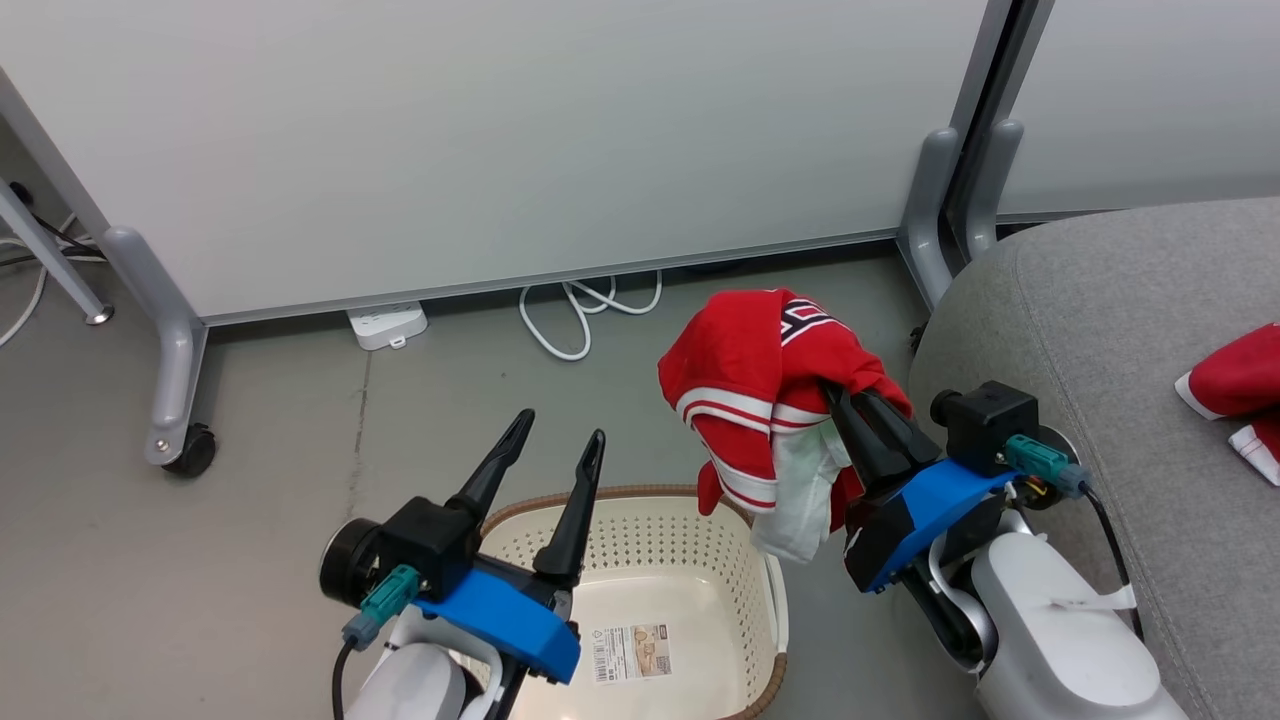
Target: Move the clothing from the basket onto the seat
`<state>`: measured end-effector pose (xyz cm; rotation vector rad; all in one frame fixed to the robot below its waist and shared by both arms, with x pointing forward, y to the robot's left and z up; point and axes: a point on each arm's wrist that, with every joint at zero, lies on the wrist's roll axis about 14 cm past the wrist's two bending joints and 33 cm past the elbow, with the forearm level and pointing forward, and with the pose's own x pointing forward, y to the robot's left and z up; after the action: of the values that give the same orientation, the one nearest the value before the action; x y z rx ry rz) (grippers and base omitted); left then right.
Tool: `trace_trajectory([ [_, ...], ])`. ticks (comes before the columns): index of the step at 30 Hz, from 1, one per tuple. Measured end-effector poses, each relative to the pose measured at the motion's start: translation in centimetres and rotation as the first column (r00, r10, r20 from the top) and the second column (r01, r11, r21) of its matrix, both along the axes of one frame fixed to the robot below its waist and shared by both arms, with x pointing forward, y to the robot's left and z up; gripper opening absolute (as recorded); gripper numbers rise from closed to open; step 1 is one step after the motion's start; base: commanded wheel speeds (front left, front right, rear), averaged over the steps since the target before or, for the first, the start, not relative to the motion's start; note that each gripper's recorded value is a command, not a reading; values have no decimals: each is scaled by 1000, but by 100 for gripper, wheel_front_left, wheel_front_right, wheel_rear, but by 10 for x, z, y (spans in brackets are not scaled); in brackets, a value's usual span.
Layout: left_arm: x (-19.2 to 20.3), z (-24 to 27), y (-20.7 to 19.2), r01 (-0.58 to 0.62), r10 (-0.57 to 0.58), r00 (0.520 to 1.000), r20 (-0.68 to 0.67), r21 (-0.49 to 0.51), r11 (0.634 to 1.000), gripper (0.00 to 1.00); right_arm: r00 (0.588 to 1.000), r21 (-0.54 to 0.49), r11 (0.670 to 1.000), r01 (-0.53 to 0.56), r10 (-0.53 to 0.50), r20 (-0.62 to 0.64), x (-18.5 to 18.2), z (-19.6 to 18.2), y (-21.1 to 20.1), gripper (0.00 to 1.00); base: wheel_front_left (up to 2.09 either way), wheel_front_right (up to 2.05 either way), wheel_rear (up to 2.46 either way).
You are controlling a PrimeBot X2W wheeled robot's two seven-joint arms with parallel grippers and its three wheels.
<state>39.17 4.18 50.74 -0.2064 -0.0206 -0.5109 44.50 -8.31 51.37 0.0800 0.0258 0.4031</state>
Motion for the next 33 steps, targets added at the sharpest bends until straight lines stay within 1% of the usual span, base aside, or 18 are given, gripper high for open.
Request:
trace_trajectory([
  [7,-8,-14,29,-104,103,994,-40,-7,995,100,1000,6,1000,2,-2,6,-1,3,0,0,0,0,0],
  [14,-15,-20,36,-131,130,990,-57,-9,991,100,1000,-1,1000,0,0,9,-3,5,1,0,0,0,0],
  [25,-15,-24,32,-121,120,991,-66,-2,993,100,1000,-1,1000,10,-10,2,-4,3,-2,0,0,0,0],
  [33,-10,-30,16,-63,64,995,-75,13,998,100,998,2,998,57,-57,-11,-8,-2,-19,0,0,0,0],
])
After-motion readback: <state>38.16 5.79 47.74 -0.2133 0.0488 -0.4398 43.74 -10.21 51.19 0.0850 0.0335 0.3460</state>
